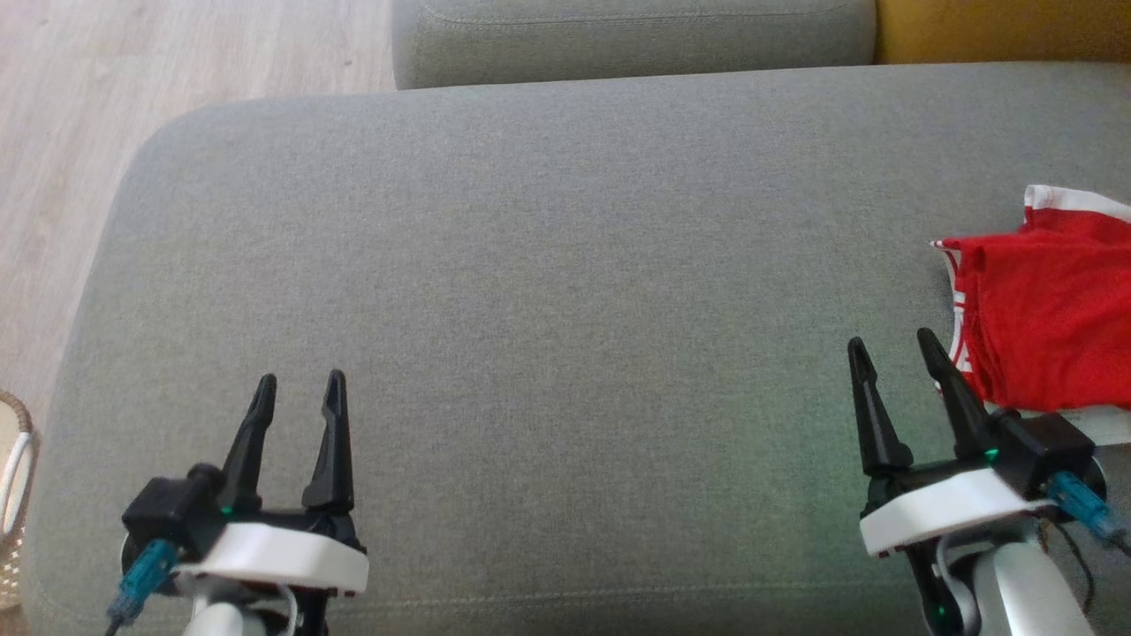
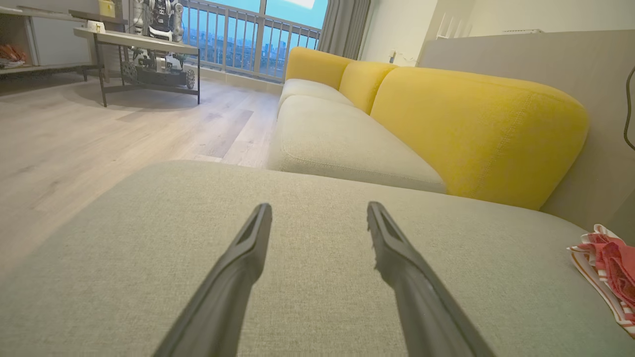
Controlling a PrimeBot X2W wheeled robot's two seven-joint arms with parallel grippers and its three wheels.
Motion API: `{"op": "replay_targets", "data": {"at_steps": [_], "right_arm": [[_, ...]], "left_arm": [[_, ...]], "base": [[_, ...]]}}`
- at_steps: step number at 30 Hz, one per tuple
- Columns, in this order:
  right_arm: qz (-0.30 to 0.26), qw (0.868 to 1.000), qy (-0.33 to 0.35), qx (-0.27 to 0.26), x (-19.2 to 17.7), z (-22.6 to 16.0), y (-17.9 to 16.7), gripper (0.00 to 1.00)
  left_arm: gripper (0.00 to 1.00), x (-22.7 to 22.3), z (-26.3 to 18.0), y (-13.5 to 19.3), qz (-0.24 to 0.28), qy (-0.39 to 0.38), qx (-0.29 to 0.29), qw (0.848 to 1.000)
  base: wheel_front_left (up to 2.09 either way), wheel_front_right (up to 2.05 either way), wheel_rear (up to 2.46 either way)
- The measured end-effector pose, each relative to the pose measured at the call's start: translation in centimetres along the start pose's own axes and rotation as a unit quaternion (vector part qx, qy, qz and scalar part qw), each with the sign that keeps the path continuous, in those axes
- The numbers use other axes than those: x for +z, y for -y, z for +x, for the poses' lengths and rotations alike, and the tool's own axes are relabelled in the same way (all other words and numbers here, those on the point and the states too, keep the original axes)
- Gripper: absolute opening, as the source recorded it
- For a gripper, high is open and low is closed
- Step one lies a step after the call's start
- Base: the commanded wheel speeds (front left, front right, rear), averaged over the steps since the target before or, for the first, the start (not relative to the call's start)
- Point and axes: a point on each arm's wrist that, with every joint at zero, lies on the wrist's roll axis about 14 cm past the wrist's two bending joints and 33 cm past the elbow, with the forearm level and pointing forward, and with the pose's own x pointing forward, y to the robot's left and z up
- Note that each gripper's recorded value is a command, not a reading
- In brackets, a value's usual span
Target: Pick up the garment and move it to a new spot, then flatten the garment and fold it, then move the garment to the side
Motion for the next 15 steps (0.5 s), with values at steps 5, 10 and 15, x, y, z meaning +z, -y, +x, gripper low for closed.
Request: {"op": "replay_targets", "data": {"at_steps": [5,10,15], "right_arm": [[0.000,1.000,0.001,-0.001,0.1,0.0,0.1,1.00],[0.000,1.000,-0.006,-0.001,-0.4,-0.1,0.1,0.00],[0.007,0.998,-0.069,-0.013,-4.1,-2.0,0.6,0.00]], "left_arm": [[1.00,-0.3,0.0,-0.2,-0.009,-0.005,0.004,1.000],[0.00,-0.8,-0.2,-0.6,-0.021,-0.012,0.013,1.000],[0.00,-4.5,-2.3,-1.4,-0.027,-0.072,0.032,0.997]], "base": [[0.00,0.00,0.00],[0.00,0.00,0.00],[0.00,0.00,0.00]]}}
